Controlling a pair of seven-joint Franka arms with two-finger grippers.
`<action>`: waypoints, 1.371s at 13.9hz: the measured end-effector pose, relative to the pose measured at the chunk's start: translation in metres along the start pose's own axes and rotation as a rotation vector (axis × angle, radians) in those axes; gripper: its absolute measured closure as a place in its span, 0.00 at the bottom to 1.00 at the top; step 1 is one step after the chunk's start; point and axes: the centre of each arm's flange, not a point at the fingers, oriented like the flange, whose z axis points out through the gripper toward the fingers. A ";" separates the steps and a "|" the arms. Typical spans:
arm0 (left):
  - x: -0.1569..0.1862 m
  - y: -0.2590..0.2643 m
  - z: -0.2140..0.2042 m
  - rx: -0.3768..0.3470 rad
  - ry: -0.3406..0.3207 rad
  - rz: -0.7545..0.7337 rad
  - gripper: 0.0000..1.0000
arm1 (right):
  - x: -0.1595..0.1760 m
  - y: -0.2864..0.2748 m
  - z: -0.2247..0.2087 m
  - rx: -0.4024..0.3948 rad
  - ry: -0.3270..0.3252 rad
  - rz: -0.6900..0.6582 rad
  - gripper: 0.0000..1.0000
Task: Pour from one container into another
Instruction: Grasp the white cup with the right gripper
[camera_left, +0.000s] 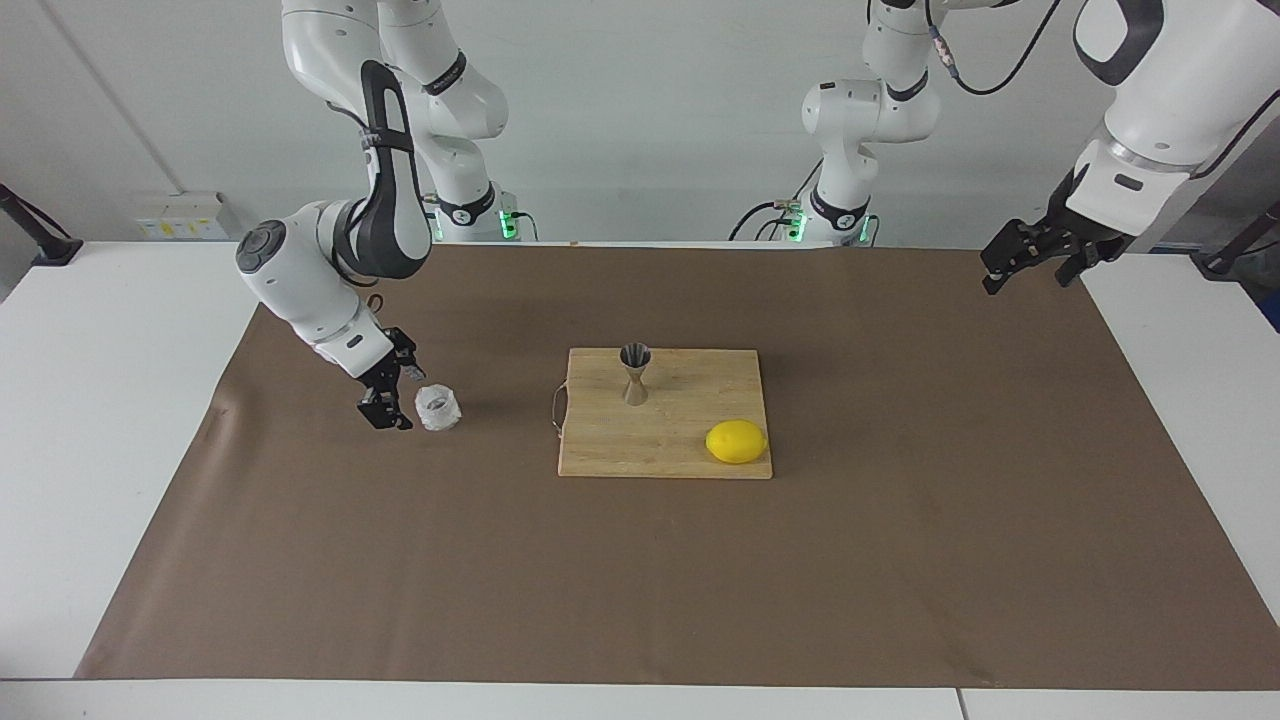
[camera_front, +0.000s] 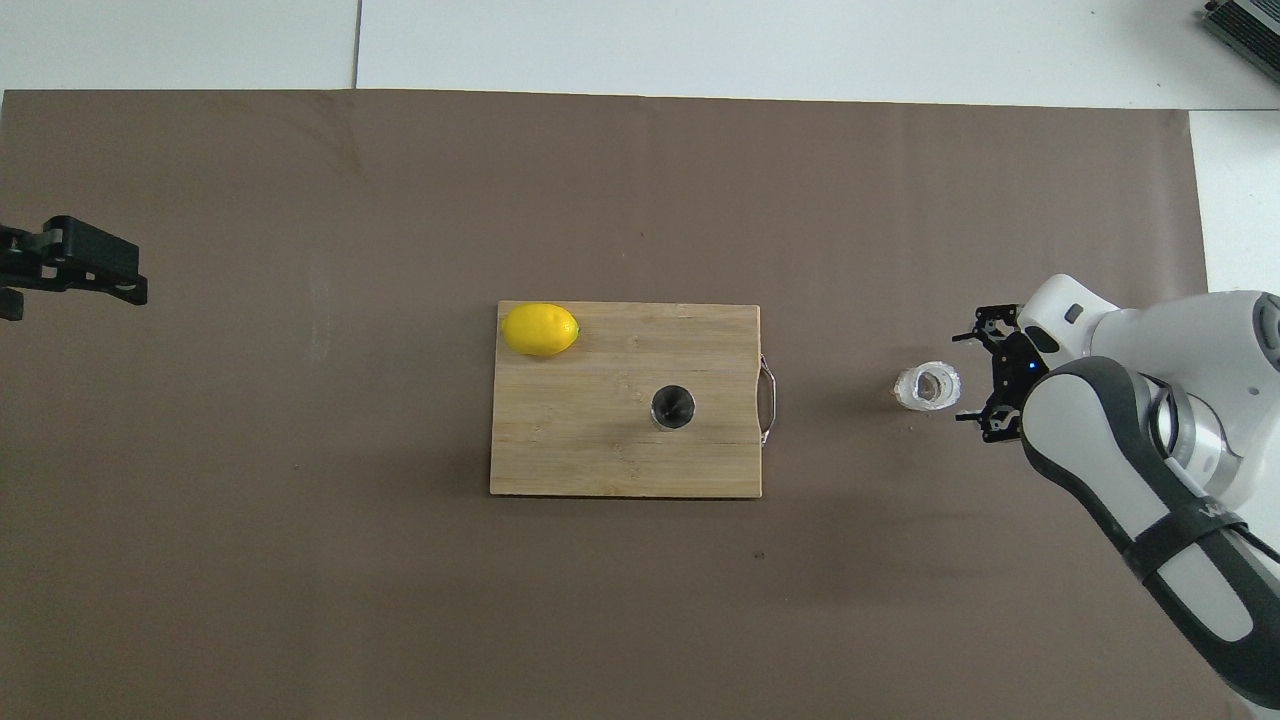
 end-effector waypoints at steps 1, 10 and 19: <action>0.002 0.001 0.006 -0.002 -0.001 0.017 0.00 | -0.002 -0.003 0.006 -0.010 0.012 -0.007 0.00; 0.001 0.004 0.010 -0.025 0.048 0.190 0.00 | 0.011 -0.008 0.034 -0.040 0.037 -0.010 0.00; 0.002 0.003 0.016 -0.027 0.043 0.189 0.00 | 0.015 -0.009 0.037 -0.039 0.039 -0.046 0.44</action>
